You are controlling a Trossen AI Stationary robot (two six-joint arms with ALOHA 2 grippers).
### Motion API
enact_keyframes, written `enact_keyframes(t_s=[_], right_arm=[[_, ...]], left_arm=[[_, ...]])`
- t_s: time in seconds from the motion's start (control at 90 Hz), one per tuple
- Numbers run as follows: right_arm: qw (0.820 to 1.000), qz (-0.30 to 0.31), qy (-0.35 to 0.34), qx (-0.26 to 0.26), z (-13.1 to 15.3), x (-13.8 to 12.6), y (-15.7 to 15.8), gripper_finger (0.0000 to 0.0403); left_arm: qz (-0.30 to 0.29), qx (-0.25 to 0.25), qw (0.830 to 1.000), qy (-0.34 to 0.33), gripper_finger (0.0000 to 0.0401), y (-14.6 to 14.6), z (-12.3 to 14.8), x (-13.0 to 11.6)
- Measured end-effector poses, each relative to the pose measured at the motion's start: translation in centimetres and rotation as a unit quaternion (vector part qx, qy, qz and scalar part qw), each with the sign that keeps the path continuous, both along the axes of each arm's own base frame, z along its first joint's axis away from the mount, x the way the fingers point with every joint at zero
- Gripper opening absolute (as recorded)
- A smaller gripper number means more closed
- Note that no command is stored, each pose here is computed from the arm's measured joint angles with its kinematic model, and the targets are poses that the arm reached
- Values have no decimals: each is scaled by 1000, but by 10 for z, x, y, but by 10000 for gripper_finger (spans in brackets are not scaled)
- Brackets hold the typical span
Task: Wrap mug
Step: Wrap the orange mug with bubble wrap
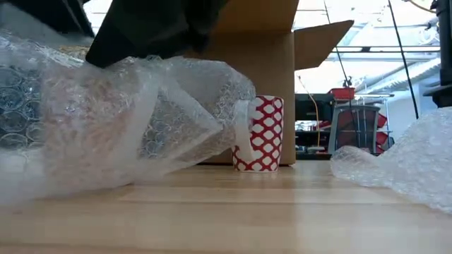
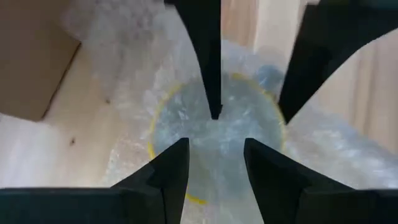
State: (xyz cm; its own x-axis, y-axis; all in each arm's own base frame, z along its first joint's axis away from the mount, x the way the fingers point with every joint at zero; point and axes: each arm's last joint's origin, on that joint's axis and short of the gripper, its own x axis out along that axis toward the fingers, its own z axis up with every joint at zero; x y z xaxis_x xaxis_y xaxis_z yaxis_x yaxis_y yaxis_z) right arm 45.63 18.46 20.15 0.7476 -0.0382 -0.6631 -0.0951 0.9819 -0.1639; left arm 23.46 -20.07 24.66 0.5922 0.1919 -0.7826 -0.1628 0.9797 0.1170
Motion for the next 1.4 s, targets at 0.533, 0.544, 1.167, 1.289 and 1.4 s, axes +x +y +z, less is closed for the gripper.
enact_keyframes(t_s=[0.533,0.544,1.167,1.289,1.4], right_arm=[[1000,1,2,-5,0,0,-1,185],[1000,1,2,-5,0,0,-1,185],[998,33,2,-54,1,-5,8,185],[997,47,-6,-58,10,-10,14,185],[997,50,-8,-55,10,-9,14,185]], left_arm=[[58,-42,996,44,144,40,-15,9],[58,-42,996,44,144,40,-16,9],[61,-64,995,37,144,45,-42,9],[60,-64,995,38,144,45,-42,9],[60,-64,995,38,144,45,-42,9]])
